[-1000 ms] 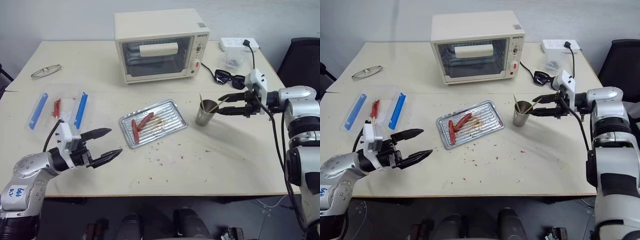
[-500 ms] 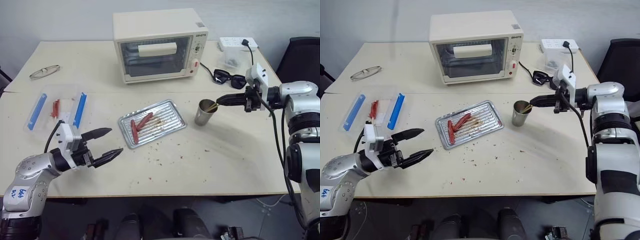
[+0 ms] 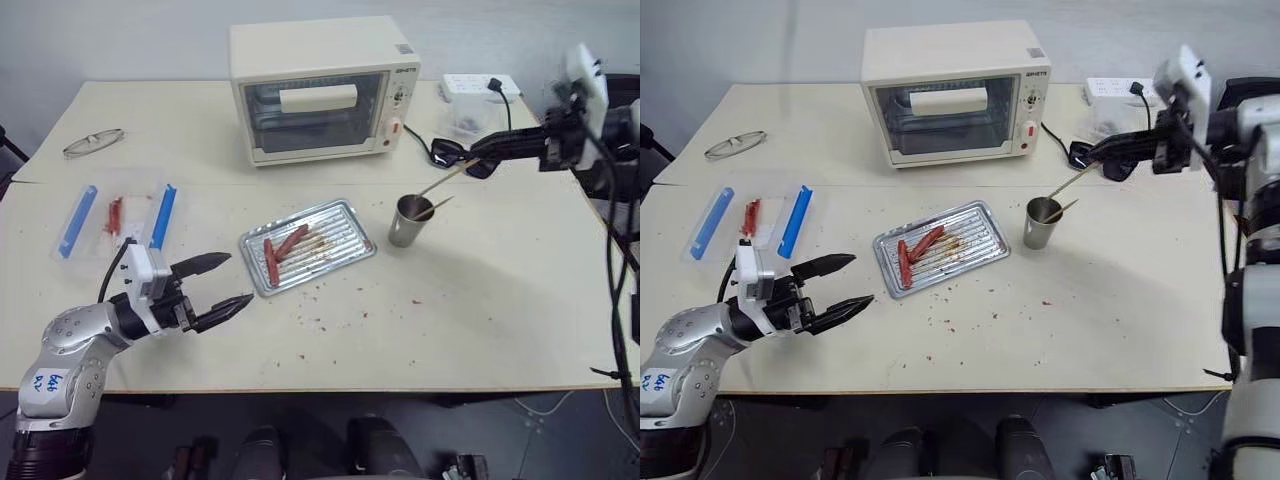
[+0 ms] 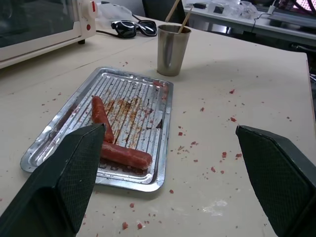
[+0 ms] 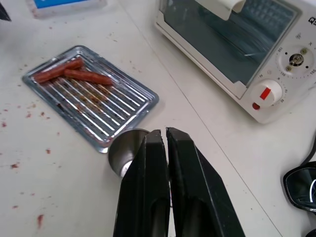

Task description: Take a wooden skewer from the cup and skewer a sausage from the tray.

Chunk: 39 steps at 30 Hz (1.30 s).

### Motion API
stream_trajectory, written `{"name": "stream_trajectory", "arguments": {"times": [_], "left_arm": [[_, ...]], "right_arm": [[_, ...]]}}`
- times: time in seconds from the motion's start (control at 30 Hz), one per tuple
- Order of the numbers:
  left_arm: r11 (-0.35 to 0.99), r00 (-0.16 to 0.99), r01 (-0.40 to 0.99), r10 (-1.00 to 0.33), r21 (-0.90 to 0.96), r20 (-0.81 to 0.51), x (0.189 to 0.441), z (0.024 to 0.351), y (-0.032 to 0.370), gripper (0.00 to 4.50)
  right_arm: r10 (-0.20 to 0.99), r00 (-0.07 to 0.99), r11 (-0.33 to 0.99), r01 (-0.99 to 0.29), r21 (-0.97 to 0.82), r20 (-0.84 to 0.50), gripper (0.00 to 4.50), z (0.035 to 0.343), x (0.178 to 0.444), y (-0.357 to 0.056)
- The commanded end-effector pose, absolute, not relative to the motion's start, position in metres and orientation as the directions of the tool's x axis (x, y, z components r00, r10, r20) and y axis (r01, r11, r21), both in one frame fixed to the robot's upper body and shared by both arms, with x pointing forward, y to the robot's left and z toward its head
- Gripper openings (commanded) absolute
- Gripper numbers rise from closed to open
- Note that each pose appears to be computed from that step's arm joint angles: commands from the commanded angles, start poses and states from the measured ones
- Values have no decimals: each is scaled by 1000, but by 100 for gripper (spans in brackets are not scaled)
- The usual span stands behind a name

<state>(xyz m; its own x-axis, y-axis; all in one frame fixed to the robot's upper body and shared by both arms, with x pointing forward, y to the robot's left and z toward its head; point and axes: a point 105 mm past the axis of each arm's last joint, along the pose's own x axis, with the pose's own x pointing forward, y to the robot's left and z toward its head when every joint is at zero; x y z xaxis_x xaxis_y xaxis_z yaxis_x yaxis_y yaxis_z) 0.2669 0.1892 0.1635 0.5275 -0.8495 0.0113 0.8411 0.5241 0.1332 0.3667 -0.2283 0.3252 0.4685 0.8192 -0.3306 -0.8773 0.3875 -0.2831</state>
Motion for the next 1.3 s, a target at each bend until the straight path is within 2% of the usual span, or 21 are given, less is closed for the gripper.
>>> {"name": "stream_trajectory", "arguments": {"times": [0.03,0.23,0.3,0.43,0.53,0.63,0.93,1.03,1.3], "left_arm": [[485,480,863,-874,138,74,264,177,177,450],[435,412,897,-885,72,217,269,198,155,450],[405,379,912,-895,70,236,271,202,145,450],[332,300,941,-905,59,301,273,216,124,450],[276,241,960,-905,54,350,270,228,112,450],[218,188,974,-928,59,322,264,227,105,450],[228,197,972,-918,51,344,267,229,103,450],[228,197,972,-918,52,344,267,229,102,389],[224,190,973,-918,61,349,267,231,99,144]], "right_arm": [[926,284,227,-945,-234,-250,3,344,342,-203],[997,-54,-56,-997,-44,-51,3,327,312,-154],[992,-127,-127,-992,-1,10,3,317,305,-138],[977,-170,-173,-985,18,131,3,305,301,-114],[970,-180,-185,-983,17,162,3,296,298,-100],[965,-182,-189,-982,18,187,3,292,296,-93],[955,-186,-198,-980,31,231,3,290,293,-83],[954,-181,-193,-981,29,238,0,289,294,-82],[950,-180,-196,-980,35,256,0,283,295,-74]]}}
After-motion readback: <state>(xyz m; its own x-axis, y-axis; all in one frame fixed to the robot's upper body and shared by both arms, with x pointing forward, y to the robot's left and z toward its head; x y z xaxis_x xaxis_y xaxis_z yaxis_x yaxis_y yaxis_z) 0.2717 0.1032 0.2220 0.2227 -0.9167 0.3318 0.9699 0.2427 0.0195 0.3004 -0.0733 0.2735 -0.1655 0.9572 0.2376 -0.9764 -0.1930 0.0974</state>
